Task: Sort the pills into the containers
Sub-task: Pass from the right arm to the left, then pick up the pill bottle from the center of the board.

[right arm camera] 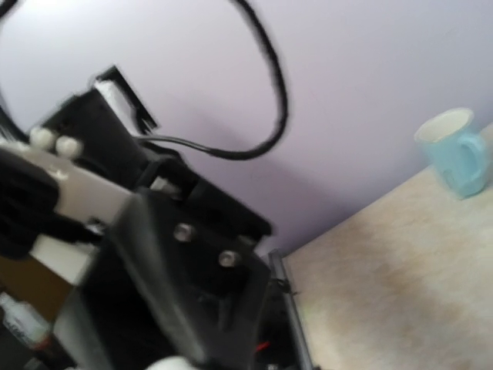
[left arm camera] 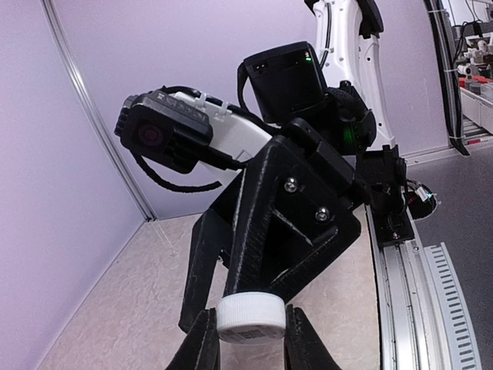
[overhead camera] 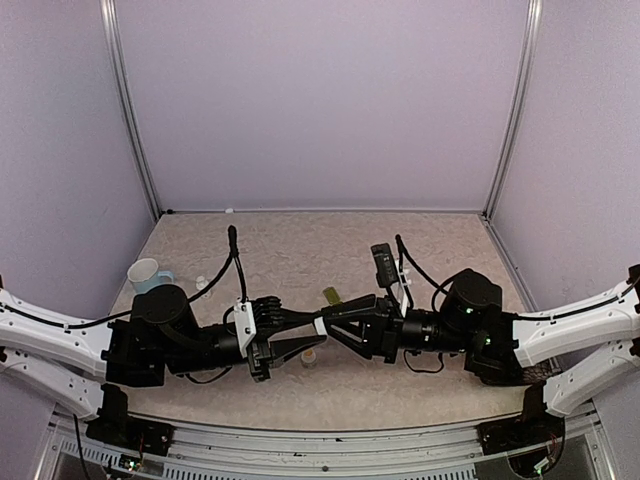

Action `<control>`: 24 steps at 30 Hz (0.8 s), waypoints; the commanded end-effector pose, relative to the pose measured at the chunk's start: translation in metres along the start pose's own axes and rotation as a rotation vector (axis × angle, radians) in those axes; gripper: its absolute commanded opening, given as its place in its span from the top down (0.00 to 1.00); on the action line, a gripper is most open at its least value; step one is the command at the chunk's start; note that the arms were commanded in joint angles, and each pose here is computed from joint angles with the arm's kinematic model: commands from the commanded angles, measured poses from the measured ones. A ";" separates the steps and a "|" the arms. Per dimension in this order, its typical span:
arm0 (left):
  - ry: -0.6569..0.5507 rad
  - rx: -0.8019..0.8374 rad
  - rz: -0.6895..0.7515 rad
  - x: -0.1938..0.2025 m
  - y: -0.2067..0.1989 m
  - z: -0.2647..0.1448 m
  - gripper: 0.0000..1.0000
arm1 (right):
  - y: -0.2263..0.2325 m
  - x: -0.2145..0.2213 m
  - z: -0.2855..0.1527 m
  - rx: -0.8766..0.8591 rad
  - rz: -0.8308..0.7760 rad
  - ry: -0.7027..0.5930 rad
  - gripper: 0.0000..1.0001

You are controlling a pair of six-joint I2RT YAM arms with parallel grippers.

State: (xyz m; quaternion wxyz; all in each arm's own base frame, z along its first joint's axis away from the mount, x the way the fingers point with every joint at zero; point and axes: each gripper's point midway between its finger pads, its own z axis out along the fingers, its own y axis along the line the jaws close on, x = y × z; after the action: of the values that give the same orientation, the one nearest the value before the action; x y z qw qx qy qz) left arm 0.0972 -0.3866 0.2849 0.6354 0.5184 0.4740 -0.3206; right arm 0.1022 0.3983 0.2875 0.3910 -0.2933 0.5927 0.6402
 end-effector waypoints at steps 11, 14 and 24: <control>0.174 -0.113 -0.211 0.018 0.022 -0.020 0.77 | -0.033 0.021 -0.040 0.194 -0.340 0.050 0.37; 0.217 -0.144 -0.261 0.023 0.026 -0.027 0.77 | -0.056 0.048 -0.042 0.241 -0.416 0.127 0.36; 0.334 -0.212 -0.386 0.039 0.034 -0.047 0.76 | -0.141 0.148 -0.020 0.354 -0.462 0.354 0.34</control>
State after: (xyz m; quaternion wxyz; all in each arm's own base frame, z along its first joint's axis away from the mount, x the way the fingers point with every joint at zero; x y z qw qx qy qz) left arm 0.1229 -0.3409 0.2575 0.5408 0.4270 0.6603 -0.2987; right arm 0.1318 0.3867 0.0995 0.4338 -0.4479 0.6821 0.3821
